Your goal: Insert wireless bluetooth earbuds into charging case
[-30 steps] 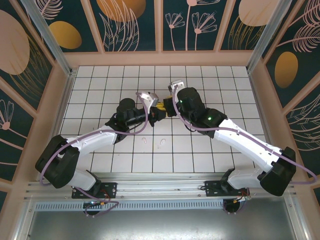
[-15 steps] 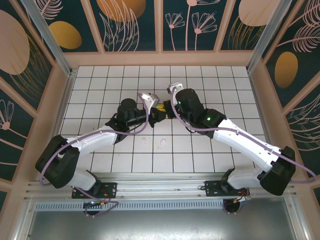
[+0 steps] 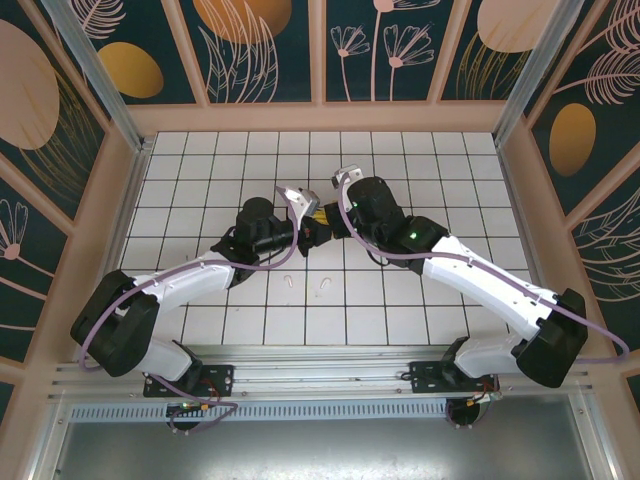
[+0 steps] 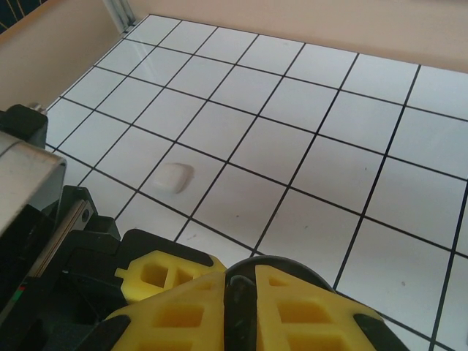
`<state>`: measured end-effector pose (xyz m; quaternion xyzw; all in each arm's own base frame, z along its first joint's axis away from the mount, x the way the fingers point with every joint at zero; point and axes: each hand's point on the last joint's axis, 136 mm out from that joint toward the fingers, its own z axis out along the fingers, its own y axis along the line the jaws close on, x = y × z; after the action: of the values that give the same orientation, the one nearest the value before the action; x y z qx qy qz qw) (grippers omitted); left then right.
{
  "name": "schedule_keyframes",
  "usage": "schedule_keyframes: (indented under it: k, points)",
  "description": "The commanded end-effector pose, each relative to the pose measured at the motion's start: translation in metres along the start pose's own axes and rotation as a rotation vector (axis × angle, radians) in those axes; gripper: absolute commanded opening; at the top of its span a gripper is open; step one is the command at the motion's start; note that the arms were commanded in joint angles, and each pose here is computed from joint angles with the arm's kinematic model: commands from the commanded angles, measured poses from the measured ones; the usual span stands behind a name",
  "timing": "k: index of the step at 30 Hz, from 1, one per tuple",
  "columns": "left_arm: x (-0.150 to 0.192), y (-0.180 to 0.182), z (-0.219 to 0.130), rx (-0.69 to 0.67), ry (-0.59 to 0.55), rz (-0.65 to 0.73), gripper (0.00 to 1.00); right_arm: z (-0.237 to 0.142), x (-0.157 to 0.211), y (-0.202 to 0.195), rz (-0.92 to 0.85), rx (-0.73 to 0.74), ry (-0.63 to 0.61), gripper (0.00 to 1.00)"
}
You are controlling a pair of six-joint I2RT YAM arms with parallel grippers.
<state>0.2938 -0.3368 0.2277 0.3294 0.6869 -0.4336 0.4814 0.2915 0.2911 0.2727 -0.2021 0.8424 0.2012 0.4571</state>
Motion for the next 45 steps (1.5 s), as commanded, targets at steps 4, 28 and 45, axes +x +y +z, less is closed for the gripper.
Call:
schedule_keyframes:
  k: [4,28,45]
  points:
    - [-0.054,-0.009,-0.008,-0.005,-0.148,0.076,0.0,-0.001,0.02,0.009,0.049,-0.034,0.098,0.15]
    - [-0.064,-0.005,-0.011,-0.041,-0.181,0.09,0.0,-0.013,0.018,0.002,0.274,0.047,0.117,0.14]
    - [-0.07,0.012,-0.002,-0.112,-0.188,0.084,0.0,-0.018,0.021,0.003,0.249,0.089,0.109,0.15]
